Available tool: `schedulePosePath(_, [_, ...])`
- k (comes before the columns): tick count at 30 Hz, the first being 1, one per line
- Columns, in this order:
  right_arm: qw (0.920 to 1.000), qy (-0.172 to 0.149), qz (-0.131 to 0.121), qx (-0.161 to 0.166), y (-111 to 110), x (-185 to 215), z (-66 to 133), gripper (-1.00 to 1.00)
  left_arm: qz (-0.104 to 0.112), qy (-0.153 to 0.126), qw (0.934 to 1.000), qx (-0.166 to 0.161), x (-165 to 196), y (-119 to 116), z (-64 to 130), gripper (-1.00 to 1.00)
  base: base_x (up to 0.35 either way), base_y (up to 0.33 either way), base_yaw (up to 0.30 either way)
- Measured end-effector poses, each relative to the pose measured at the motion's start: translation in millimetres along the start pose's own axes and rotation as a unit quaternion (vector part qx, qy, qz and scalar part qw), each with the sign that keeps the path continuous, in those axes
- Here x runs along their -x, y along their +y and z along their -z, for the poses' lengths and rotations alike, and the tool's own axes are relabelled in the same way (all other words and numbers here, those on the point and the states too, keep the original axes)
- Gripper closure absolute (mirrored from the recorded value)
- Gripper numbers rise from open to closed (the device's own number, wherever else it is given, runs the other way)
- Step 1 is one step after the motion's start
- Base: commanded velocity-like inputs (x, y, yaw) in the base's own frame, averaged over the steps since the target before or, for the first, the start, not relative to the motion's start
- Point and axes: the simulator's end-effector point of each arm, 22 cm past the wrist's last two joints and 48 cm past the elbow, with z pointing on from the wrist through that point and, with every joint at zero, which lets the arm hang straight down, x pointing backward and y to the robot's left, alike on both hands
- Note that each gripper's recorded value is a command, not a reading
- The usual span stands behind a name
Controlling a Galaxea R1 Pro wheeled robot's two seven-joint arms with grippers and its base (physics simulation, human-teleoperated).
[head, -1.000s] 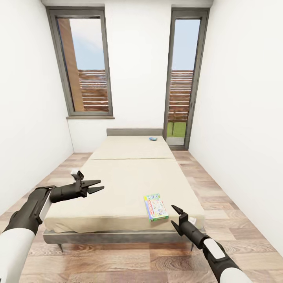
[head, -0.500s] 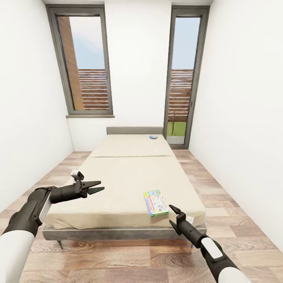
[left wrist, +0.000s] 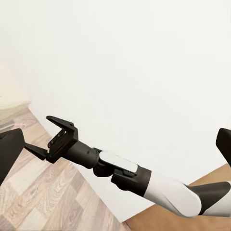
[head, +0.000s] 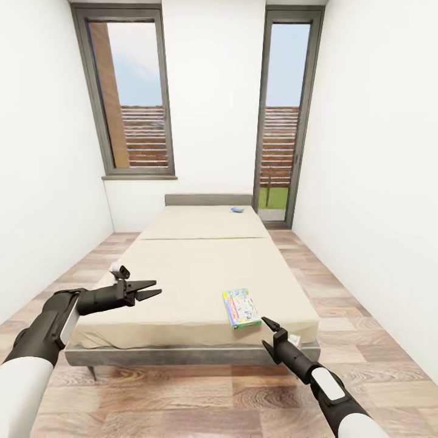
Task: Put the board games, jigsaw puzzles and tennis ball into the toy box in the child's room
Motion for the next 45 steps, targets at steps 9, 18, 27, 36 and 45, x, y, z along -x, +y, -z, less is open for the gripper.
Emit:
schedulePosePath(9, [1.0,0.0,0.0,0.0,-20,-2,1.1,-1.0,-0.052,0.016,0.9985,-0.001,-23,-14,-0.9,-1.0,0.0,0.0,0.0])
schedulePosePath(18, [1.0,0.0,0.0,0.001,-24,-2,1.2,-1.0,-0.126,0.028,0.9912,-0.03,-54,-67,-1.3,-1.0,0.0,0.0,0.0])
schedulePosePath(27, [1.0,0.0,0.0,0.001,-24,-2,1.4,-1.0,-0.12,0.018,0.991,-0.055,-58,-77,1.9,-1.0,0.002,0.001,0.0])
schedulePosePath(36, [1.0,0.0,0.0,0.001,-24,-2,1.4,-1.0,-0.119,0.017,0.9911,-0.058,-59,-78,1.1,-1.0,0.08,0.061,0.0])
schedulePosePath(45, [1.0,0.0,0.0,0.001,-24,-2,1.4,-1.0,-0.119,0.018,0.991,-0.059,-60,-78,0.0,-1.0,0.111,0.08,0.0])
